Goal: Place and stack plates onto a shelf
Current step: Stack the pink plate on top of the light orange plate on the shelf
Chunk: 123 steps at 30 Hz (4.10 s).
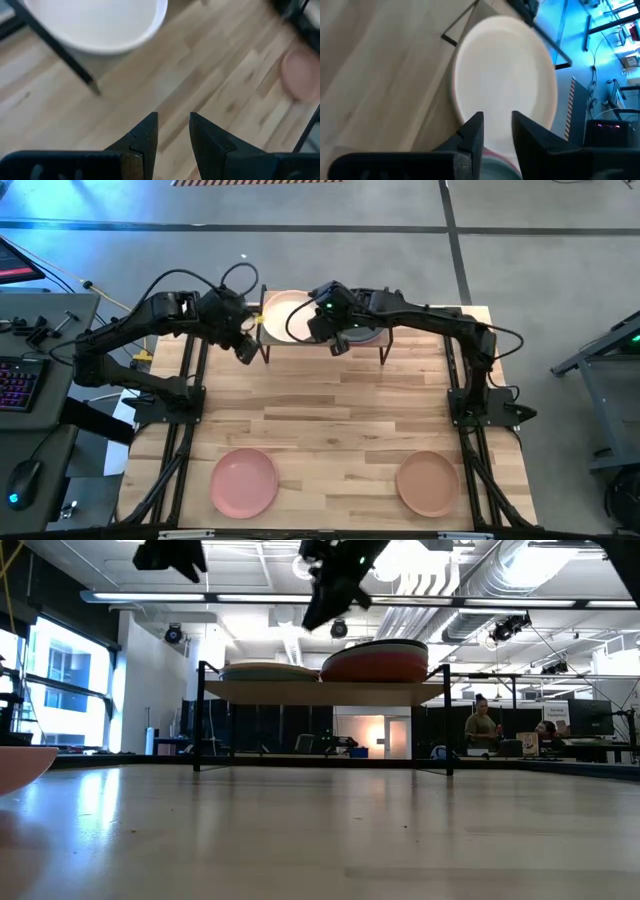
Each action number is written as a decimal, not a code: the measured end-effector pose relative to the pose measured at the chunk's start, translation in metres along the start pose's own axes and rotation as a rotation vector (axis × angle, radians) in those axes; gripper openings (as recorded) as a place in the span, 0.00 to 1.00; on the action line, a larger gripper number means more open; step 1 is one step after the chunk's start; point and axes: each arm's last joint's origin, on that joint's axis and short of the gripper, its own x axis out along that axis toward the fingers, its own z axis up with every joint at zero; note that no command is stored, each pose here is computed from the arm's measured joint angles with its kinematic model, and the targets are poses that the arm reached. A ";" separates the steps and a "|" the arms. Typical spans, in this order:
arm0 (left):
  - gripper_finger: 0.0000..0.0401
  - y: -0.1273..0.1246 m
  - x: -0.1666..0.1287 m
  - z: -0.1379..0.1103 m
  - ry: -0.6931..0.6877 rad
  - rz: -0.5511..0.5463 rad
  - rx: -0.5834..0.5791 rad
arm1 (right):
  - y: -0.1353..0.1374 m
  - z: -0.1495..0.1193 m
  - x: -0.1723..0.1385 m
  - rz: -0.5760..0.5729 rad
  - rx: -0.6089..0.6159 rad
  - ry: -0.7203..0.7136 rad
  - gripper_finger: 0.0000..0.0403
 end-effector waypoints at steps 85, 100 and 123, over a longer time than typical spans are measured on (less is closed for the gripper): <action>0.21 -0.048 0.167 -0.252 0.616 0.046 0.377 | 0.043 0.027 -0.146 -0.093 0.456 -0.070 0.21; 0.01 -0.046 0.152 -0.223 0.536 -0.052 0.342 | 0.045 0.025 -0.146 -0.083 0.449 -0.051 0.21; 0.00 -0.007 0.078 -0.091 -0.069 -0.204 -0.155 | 0.036 0.006 -0.141 -0.062 0.405 0.060 0.21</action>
